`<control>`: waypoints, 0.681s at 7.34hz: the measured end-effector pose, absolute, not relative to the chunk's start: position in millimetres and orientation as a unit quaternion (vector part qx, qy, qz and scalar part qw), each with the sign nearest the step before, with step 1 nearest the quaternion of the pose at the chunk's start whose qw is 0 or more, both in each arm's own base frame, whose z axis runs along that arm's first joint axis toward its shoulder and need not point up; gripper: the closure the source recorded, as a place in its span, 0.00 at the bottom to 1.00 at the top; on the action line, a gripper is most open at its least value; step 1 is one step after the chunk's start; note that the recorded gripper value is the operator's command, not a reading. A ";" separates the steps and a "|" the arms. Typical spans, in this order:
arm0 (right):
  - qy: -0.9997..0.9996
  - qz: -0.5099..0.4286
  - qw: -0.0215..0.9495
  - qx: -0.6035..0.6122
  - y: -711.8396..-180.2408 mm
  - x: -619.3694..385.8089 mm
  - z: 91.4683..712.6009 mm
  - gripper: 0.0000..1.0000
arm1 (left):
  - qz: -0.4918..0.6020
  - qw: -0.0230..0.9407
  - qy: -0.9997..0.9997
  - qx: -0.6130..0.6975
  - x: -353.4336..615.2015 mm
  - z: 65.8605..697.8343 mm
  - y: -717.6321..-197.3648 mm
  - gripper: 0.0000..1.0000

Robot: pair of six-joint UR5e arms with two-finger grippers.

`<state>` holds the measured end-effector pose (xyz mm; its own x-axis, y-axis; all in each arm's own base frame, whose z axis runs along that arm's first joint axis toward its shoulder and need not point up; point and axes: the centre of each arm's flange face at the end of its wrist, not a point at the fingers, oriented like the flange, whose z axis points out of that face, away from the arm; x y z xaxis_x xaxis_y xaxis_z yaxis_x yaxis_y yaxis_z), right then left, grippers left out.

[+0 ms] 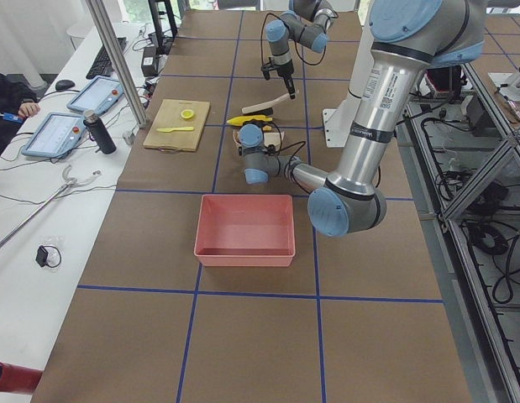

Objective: Sweep and dump trash into bin
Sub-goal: 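Sweep the ginger and corn toward the dustpan with the right gripper's brush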

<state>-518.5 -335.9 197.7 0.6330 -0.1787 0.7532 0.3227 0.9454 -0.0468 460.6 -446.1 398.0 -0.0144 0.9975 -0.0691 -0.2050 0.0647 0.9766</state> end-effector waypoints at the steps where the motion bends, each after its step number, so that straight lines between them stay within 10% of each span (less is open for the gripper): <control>1: -0.411 -0.139 0.897 -0.088 -332.8 -521.2 190.7 1.00 | 0.537 0.560 0.467 0.424 460.8 397.4 -446.1 0.02; 5: -0.445 -0.133 0.882 -0.081 -319.5 -533.4 177.3 1.00 | 0.535 0.560 0.468 0.426 460.9 394.4 -445.5 0.02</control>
<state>-533.4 -319.5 177.3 0.5682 -0.1628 0.8066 0.3072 0.9513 -0.0243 460.9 -445.5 394.4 -0.0103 0.9977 -0.0672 -0.2001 0.0638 0.9777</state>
